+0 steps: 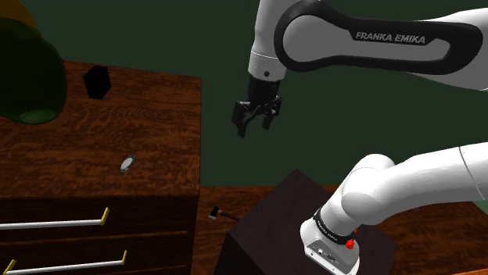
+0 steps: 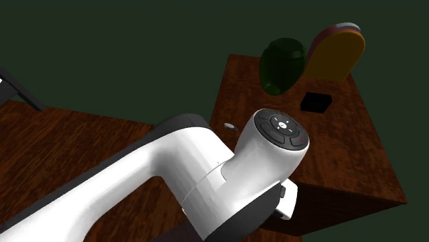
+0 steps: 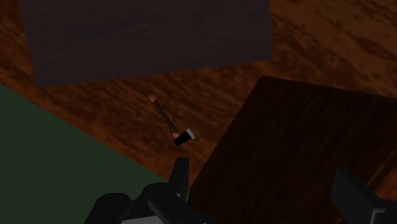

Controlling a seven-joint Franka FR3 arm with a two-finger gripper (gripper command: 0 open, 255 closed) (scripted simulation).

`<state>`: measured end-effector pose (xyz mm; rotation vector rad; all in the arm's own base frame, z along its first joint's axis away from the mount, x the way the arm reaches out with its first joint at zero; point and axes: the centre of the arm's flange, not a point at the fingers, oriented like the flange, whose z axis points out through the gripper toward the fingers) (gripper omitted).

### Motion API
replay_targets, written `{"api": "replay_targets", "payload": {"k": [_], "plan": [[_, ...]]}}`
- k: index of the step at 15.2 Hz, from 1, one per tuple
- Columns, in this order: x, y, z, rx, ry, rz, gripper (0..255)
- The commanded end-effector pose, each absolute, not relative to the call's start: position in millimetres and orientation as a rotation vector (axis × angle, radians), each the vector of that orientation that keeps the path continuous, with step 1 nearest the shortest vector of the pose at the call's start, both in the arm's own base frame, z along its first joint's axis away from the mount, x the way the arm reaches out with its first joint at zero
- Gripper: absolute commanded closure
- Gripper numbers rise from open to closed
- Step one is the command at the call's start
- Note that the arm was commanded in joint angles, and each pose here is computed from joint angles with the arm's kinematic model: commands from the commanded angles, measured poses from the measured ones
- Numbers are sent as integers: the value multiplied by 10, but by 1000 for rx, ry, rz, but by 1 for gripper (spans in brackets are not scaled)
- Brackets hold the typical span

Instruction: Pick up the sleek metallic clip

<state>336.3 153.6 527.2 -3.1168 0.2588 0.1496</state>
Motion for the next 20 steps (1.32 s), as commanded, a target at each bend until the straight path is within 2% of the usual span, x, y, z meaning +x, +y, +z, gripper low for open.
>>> {"api": "replay_targets", "payload": {"k": [1,20], "plan": [[3447,1764,5210,-3097,308,149,0],[4671,3674,4873,-2898,708,142,0]]}}
